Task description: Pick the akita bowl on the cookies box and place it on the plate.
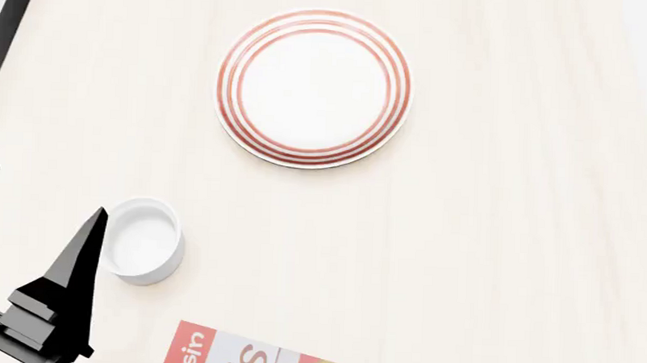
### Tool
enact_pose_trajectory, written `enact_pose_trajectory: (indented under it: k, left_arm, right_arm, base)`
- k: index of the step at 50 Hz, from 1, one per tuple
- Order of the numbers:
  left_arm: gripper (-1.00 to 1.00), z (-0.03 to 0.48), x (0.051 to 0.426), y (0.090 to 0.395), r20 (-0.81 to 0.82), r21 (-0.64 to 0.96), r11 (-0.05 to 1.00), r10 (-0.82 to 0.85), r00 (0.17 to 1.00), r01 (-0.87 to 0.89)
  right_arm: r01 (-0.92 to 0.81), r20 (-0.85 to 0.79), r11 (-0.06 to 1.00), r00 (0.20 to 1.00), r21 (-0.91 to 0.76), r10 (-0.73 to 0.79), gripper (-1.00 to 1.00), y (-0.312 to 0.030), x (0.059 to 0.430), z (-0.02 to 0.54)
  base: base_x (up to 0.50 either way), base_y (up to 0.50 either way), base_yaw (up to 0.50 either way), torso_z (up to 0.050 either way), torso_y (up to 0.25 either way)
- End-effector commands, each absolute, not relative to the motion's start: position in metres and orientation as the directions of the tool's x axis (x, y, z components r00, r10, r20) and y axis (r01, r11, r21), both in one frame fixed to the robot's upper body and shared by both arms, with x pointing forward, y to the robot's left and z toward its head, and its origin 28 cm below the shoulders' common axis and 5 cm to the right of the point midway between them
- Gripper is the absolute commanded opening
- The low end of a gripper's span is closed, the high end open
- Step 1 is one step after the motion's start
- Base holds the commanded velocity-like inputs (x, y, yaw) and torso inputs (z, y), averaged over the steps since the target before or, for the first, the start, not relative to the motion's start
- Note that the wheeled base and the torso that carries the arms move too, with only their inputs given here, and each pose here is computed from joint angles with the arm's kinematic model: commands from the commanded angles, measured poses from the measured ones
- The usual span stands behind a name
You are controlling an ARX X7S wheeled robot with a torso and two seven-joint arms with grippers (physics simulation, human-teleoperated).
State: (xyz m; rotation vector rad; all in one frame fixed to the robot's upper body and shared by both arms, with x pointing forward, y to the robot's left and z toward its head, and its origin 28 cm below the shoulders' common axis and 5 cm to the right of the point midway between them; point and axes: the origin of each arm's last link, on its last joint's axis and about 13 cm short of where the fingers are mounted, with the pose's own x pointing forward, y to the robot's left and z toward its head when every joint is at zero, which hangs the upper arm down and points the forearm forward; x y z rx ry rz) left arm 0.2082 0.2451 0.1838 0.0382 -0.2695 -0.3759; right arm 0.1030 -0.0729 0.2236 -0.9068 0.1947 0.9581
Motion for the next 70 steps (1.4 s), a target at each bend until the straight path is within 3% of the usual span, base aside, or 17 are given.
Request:
enact_pose_trajectory:
  k: [1,15,35,70]
  left_arm:
    - [1.00,0.183,0.210,0.245,0.250,0.089,0.929,-0.370,0.895,0.360]
    - [1.00,0.181,0.209,0.245,0.247,0.089,0.927,-0.376,0.893,0.365]
    - [1.00,0.181,0.209,0.246,0.247,0.082,0.929,-0.371,0.895,0.362]
    - [1.00,0.177,0.208,0.248,0.238,0.076,0.931,-0.366,0.900,0.358]
  right_arm:
    - [-0.793,-0.537,0.208,0.555,-0.573,0.636,1.00,-0.065,0.101,0.215]
    - [-0.817,-0.604,0.159,0.527,-0.554,0.599,1.00,-0.059,0.106,0.205]
    - [-0.813,-0.680,0.167,0.562,-0.557,0.471,1.00,-0.066,0.121,0.202]
    - [-0.814,-0.704,0.088,0.546,-0.575,0.454,1.00,-0.058,0.126,0.194]
  base:
    - [0.00,0.00,0.00,0.000,0.000]
    - [0.00,0.00,0.00,0.000,0.000]
    - [0.00,0.00,0.00,0.000,0.000]
    - [0.00,0.00,0.00,0.000,0.000]
